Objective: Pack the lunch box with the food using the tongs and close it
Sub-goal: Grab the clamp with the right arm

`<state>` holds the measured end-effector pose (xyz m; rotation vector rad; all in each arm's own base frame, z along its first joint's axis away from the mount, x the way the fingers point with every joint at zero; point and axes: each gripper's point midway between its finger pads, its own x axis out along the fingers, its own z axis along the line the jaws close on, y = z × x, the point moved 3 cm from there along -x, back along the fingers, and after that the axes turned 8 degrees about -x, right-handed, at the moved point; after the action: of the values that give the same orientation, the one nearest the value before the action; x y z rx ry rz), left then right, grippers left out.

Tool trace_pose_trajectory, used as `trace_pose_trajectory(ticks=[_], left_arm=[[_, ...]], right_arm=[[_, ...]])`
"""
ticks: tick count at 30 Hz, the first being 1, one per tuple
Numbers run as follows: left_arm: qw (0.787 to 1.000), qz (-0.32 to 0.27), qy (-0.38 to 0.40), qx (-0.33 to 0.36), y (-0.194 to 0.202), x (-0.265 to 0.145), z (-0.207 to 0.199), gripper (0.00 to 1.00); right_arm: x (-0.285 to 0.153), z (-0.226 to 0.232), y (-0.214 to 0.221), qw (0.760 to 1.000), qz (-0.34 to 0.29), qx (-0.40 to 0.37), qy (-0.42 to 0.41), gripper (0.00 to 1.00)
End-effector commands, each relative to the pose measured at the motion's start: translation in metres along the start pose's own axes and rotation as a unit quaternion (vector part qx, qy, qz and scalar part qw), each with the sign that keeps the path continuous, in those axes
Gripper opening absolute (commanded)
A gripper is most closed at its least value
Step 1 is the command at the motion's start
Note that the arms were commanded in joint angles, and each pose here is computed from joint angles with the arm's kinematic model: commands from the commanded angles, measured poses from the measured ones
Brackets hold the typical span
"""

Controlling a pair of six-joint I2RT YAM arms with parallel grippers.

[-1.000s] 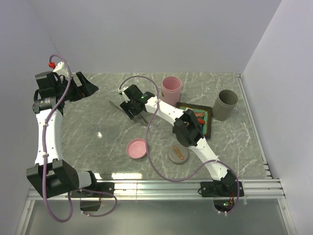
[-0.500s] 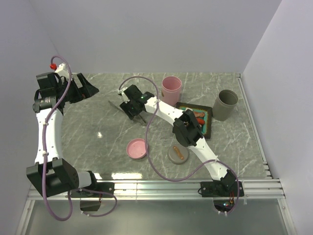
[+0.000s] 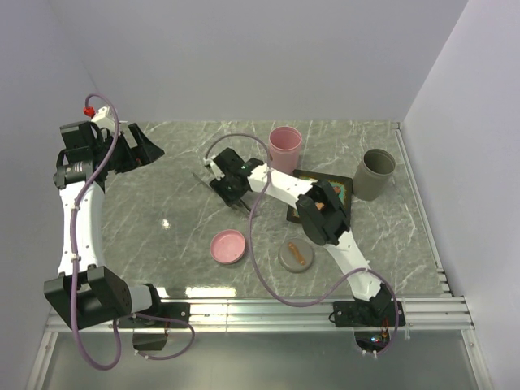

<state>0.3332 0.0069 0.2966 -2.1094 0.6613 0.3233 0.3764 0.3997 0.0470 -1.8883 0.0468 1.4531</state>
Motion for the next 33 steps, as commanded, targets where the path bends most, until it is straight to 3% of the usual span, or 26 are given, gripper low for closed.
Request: trace_pose_trajectory(ticks=[1, 20, 28, 33], left_arm=[[0.999, -0.025, 0.009, 0.032, -0.010, -0.015, -0.012, 0.99], [0.999, -0.012, 0.010, 0.029, -0.006, -0.012, -0.011, 0.99], [1.000, -0.009, 0.010, 0.028, -0.004, -0.011, -0.010, 0.99], [1.000, -0.009, 0.010, 0.027, -0.004, -0.010, -0.009, 0.99]], right_arm=[[-0.027, 0.007, 0.023, 0.999, 0.031, -0.008, -0.006, 0.56], [0.005, 0.007, 0.026, 0.999, 0.047, 0.000, 0.005, 0.79], [0.013, 0.014, 0.023, 0.998, 0.055, 0.014, -0.013, 0.79], [0.016, 0.017, 0.022, 0.998, 0.051, 0.017, -0.021, 0.89]])
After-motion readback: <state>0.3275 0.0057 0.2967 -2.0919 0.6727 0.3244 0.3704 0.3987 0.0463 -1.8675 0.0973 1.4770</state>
